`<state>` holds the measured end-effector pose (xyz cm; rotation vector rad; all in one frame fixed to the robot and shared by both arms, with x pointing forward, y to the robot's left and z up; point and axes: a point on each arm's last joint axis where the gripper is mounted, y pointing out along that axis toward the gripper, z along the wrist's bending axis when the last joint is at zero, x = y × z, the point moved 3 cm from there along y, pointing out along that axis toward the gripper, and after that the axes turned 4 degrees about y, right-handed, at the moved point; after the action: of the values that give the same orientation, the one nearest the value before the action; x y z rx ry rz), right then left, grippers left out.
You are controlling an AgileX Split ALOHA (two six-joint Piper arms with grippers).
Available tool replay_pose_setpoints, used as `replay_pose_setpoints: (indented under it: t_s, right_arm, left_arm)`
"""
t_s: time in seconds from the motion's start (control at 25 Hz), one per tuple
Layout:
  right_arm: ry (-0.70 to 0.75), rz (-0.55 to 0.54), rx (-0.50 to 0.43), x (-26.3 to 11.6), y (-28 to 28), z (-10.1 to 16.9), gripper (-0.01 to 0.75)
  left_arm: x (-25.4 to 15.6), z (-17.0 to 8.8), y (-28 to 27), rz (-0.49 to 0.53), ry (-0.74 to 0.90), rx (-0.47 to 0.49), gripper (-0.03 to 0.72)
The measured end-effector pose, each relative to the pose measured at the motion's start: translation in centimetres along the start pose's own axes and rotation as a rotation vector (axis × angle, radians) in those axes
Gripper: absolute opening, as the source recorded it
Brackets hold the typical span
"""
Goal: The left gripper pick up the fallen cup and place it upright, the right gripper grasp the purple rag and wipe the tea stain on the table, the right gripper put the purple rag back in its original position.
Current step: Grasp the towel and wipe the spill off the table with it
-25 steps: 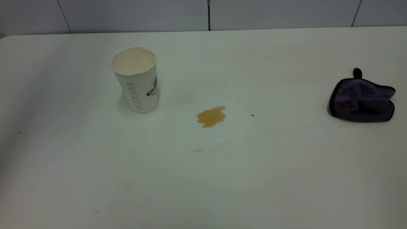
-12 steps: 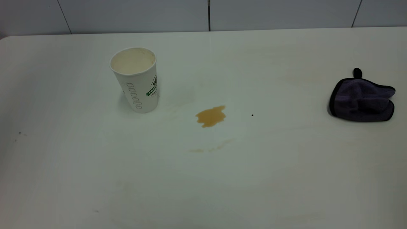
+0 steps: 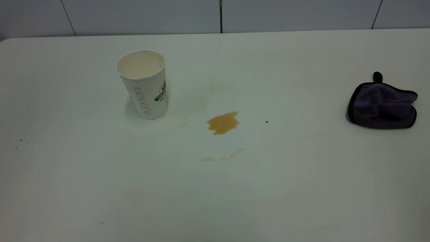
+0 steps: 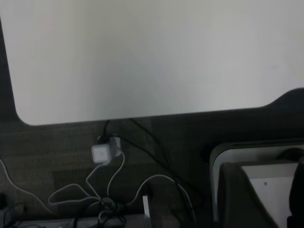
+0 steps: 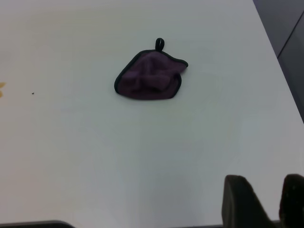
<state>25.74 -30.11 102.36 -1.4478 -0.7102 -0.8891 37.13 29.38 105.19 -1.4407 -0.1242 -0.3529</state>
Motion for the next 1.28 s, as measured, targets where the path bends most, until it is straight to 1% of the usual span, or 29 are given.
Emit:
replay_pose_setpoints:
  t_s: [0.08,0.2,0.36,0.52,0.6,1.28]
  right_arm:
    - [0.000,0.000,0.000,0.0,0.0,0.0,0.239]
    - [0.000,0.000,0.000,0.0,0.0,0.0,0.239]
    - [0.000,0.000,0.000,0.0,0.0,0.0,0.239]
    - [0.000,0.000,0.000,0.0,0.0,0.0,0.239]
    - [0.000,0.000,0.000,0.0,0.0,0.0,0.239]
    - [0.000,0.000,0.000,0.0,0.0,0.0,0.239]
  left_arm:
    - [-1.9,0.2,0.5,-0.005,-0.025,0.009,0.313]
    - [-4.4,0.8,0.6,-0.048,-0.094,0.031,0.313]
    - [-7.2,1.2,0.1,-0.157,-0.195,0.061,0.313]
    - [-9.5,1.1,0.2,-0.273,-0.257,0.087,0.313]
    - [-10.5,1.0,0.9,-0.301,-0.282,0.097,0.313]
    - [-12.9,0.5,0.0,-0.507,-0.316,0.115,0.313]
